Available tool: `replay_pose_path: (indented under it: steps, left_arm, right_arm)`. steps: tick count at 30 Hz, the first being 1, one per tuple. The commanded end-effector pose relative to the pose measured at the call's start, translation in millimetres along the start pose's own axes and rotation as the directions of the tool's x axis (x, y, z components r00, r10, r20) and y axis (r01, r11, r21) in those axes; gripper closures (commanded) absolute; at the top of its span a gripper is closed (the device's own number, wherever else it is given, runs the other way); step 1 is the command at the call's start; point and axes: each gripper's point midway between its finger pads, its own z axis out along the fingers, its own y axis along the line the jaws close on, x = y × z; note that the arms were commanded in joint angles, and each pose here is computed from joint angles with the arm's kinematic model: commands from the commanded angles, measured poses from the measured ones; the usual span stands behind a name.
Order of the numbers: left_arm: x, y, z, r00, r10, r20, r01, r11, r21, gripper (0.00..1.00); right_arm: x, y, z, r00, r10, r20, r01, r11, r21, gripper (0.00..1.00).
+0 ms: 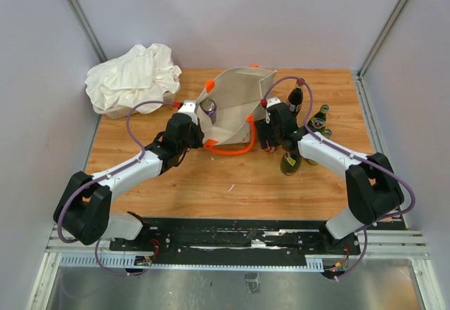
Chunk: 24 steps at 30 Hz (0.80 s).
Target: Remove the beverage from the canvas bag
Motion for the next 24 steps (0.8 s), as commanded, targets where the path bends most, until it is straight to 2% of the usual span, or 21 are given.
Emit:
replay_pose_path:
  steps: [1,3,5,11,14,16,19,21,24]
  left_arm:
    - [-6.5,4.0,4.2,1.000,0.022,0.010,-0.022,0.999,-0.023,0.86]
    - [-6.8,4.1,4.0,1.000,0.024,0.011,-0.023,0.999,-0.024,0.86]
    - [-6.8,4.2,3.6,1.000,0.025,0.011,-0.025,0.999,-0.023,0.86]
    - [-6.0,4.4,2.9,1.000,0.029,0.009,-0.029,0.999,-0.022,0.86]
    - [-5.5,4.5,2.3,1.000,0.029,0.008,-0.029,0.999,-0.022,0.86]
    - [-5.9,4.2,1.3,1.000,0.029,0.008,-0.029,0.999,-0.020,0.86]
    - [-5.4,4.2,0.3,1.000,0.024,0.007,-0.024,1.000,-0.019,0.86]
    - [-6.0,3.4,-0.7,1.000,0.020,0.009,-0.020,1.000,-0.015,0.86]
    - [-6.8,2.8,-1.6,1.000,0.016,0.011,-0.016,1.000,-0.012,0.86]
  right_arm:
    - [-24.6,-12.0,-9.0,0.999,0.005,0.048,-0.007,0.999,0.043,0.22]
    - [-28.5,-12.8,-10.9,0.999,0.000,0.054,-0.002,0.999,0.046,0.14]
    - [-32.4,-13.4,-13.1,0.998,-0.005,0.063,0.002,0.999,0.048,0.11]
    - [-53.2,-14.1,-29.3,0.993,-0.007,0.115,0.001,0.999,0.048,0.08]
    - [-81.1,-10.6,-55.6,0.980,-0.037,0.197,0.026,0.998,0.059,0.09]
    - [-104.0,-0.4,-79.8,0.962,-0.078,0.262,0.067,0.996,0.052,0.11]
    - [-144.9,20.5,-118.9,0.915,-0.110,0.389,0.121,0.993,-0.004,0.23]
    - [-166.5,35.0,-138.9,0.883,-0.094,0.459,0.138,0.988,-0.064,0.32]
    - [-186.6,54.5,-151.7,0.863,-0.055,0.501,0.152,0.976,-0.155,0.37]
